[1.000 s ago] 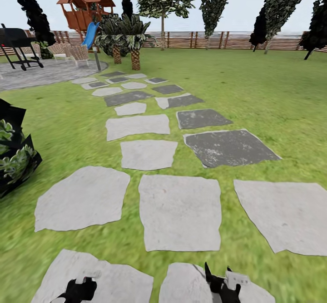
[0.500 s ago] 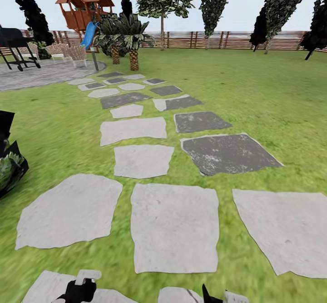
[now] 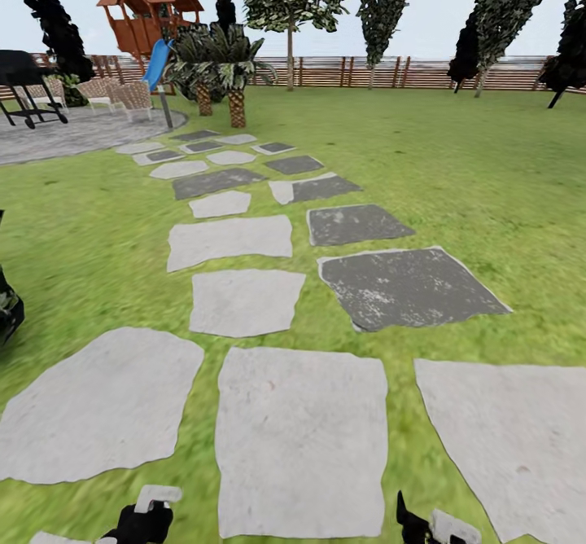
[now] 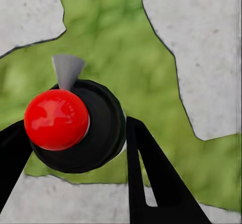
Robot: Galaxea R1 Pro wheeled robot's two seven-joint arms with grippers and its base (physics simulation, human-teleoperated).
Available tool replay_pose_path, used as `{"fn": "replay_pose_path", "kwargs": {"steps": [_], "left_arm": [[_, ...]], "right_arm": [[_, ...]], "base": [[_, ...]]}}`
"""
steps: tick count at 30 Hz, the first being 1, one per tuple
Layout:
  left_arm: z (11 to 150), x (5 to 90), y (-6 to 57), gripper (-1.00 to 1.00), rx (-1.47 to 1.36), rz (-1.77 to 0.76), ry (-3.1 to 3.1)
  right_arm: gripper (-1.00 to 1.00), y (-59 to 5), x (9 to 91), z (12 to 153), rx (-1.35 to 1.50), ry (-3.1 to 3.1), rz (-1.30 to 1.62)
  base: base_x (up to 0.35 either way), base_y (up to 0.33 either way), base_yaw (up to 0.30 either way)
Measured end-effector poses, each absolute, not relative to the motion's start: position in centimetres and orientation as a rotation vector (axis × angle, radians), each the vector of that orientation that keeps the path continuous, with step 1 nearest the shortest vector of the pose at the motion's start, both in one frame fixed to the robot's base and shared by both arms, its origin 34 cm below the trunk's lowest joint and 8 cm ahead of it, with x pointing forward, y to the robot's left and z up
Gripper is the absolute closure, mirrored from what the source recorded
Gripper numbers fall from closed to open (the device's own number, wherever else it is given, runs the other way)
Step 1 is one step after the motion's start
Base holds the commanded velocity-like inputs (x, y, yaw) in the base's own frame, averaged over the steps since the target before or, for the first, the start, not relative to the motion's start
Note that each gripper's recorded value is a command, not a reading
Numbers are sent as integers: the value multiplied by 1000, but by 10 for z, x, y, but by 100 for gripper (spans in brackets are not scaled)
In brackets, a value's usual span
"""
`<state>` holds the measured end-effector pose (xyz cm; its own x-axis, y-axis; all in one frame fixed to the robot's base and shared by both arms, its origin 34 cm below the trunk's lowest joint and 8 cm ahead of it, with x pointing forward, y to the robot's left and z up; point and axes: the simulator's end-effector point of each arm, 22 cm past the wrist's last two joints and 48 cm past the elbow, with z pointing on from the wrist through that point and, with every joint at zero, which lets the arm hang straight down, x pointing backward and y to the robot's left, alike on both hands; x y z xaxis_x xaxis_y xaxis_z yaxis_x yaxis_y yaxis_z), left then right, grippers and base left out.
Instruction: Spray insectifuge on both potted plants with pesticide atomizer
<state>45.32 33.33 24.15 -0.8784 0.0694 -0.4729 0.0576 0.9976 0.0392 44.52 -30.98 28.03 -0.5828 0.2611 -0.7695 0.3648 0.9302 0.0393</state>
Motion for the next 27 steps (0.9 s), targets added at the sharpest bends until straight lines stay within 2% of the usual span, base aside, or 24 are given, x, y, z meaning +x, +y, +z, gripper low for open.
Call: {"fn": "replay_pose_path", "kwargs": {"steps": [3,10,23,27], "left_arm": [[241,453,333,100,90,32,2647],[241,453,333,100,89,32,2647],[241,453,333,100,88,32,2646],[241,453,333,100,87,32,2647]], "right_arm": [[-100,-342,446,285,424,2210,-235],[-100,-332,457,287,124,2239,-200],[-100,-329,457,287,93,2241,-193],[-100,-329,457,287,94,2241,-193]], "base": [[287,-143,0],[286,-143,0],[287,-142,0],[286,-143,134]]}}
